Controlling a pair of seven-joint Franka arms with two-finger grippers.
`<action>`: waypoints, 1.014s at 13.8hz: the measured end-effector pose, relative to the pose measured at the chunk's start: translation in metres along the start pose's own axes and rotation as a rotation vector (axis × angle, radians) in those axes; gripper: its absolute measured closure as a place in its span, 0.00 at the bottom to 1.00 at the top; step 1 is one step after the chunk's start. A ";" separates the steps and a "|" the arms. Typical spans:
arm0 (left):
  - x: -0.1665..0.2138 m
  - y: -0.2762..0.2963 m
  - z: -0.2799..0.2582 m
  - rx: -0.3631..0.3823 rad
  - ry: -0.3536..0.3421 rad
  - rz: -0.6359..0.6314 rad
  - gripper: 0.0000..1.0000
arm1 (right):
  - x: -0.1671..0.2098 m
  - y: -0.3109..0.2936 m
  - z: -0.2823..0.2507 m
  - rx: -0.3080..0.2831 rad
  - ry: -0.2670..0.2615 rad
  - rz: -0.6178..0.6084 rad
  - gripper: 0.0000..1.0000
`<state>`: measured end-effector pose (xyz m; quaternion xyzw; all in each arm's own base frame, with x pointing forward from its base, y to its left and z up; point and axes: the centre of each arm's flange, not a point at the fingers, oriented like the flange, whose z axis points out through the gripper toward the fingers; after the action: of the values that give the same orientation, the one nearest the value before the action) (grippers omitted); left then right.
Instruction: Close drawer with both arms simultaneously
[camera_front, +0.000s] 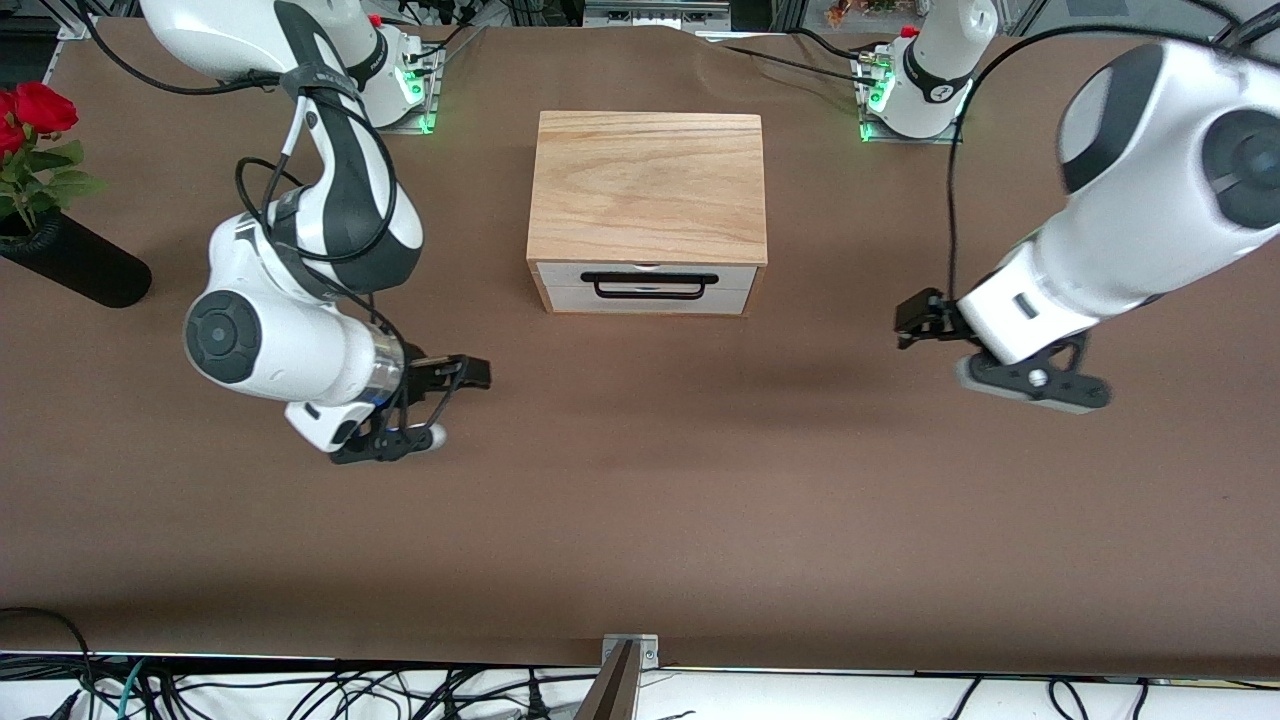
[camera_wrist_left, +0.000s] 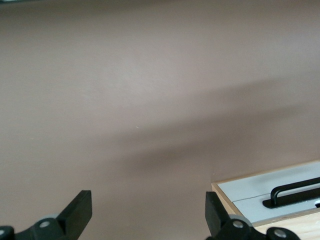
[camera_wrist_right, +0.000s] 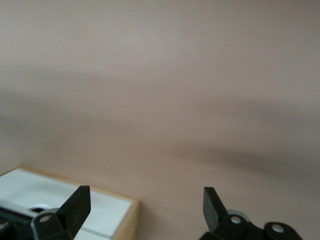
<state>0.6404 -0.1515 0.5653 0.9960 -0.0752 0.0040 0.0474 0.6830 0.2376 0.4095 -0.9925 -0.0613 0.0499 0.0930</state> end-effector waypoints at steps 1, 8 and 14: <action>-0.004 -0.011 -0.012 0.005 0.014 -0.018 0.00 | 0.004 0.016 -0.008 -0.020 0.019 0.010 0.00; -0.092 -0.042 -0.058 0.064 0.008 -0.087 0.00 | 0.010 0.119 -0.082 -0.113 0.149 0.152 0.00; -0.106 -0.055 -0.050 0.069 -0.064 -0.112 0.00 | -0.029 0.182 -0.183 -0.068 0.297 0.231 0.00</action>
<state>0.5442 -0.0767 0.6082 0.9993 -0.0206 -0.0279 0.0107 0.6947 0.0236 0.5562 -0.9920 0.0657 -0.0887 0.0613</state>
